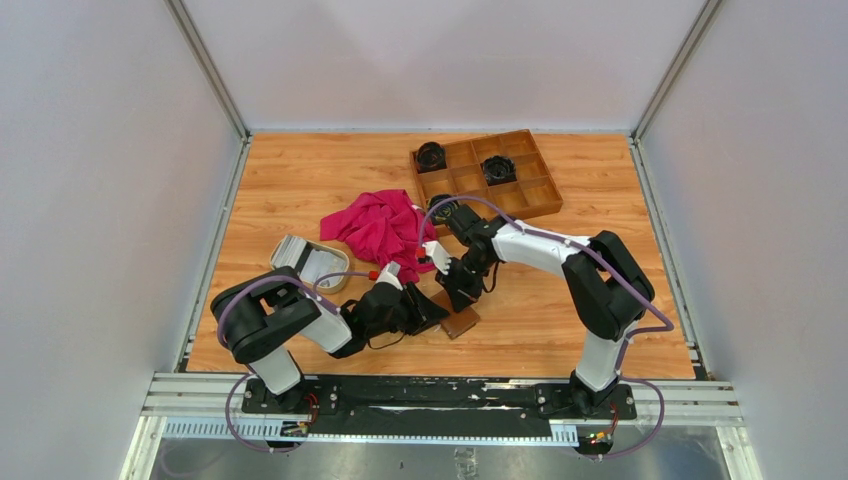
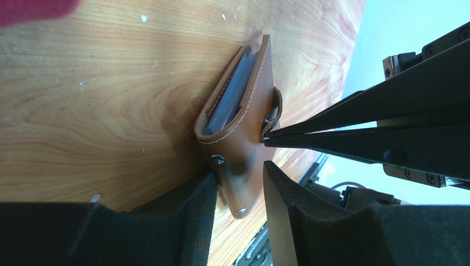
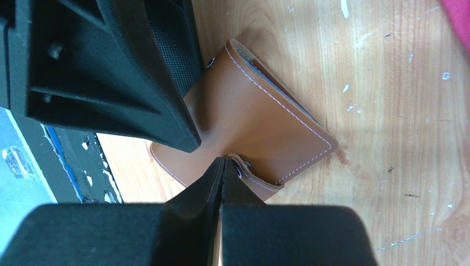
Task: Put the credit cards into the card holder
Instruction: Close the card holder at the center of the board.
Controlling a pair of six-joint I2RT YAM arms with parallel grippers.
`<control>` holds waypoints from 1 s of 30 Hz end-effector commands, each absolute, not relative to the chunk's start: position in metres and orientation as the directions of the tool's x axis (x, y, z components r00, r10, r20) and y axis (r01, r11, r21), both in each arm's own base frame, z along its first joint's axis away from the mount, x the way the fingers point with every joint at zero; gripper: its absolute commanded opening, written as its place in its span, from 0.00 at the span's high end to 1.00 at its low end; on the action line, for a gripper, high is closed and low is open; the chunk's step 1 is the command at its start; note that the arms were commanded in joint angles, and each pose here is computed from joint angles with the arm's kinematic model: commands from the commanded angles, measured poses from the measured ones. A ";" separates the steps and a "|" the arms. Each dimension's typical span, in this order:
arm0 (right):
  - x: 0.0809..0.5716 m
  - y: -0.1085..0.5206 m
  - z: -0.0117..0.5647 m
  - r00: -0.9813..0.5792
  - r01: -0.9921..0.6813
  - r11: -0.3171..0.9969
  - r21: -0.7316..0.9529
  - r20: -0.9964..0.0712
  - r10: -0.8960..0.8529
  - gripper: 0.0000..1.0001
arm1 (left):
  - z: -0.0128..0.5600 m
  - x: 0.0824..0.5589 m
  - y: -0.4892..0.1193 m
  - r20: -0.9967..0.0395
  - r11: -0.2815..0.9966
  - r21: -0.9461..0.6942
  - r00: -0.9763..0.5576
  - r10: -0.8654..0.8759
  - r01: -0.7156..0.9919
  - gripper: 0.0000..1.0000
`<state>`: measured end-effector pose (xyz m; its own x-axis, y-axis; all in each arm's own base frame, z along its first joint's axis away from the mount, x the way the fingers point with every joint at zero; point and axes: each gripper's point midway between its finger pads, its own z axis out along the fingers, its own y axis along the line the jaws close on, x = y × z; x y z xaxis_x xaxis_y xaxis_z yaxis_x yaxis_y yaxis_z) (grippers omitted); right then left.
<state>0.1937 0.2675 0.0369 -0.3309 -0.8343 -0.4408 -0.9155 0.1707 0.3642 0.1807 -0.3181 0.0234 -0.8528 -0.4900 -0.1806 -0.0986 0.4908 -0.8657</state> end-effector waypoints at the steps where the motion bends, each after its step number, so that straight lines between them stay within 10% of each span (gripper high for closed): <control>1: 0.188 0.265 0.039 -0.335 -0.902 0.149 0.405 -0.441 -0.833 0.97 | -0.030 0.165 -0.284 -0.212 0.654 -0.737 -0.861 -0.462 -0.170 0.57; 11: 0.181 0.273 0.082 -0.285 -0.917 0.044 0.397 -0.572 -0.769 0.61 | -0.031 0.164 -0.283 -0.211 0.654 -0.736 -0.859 -0.466 -0.173 0.57; 30: 0.222 0.254 0.043 -0.330 -0.937 0.234 0.258 -0.445 -0.832 0.83 | -0.032 0.164 -0.285 -0.207 0.650 -0.740 -0.863 -0.461 -0.170 0.57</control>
<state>0.2145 0.2589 0.0506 -0.3041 -0.8259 -0.4747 -0.9443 0.1954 0.2650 0.1809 -0.3182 0.0235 -0.8516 -0.4925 -0.1797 -0.0967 0.4844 -0.8695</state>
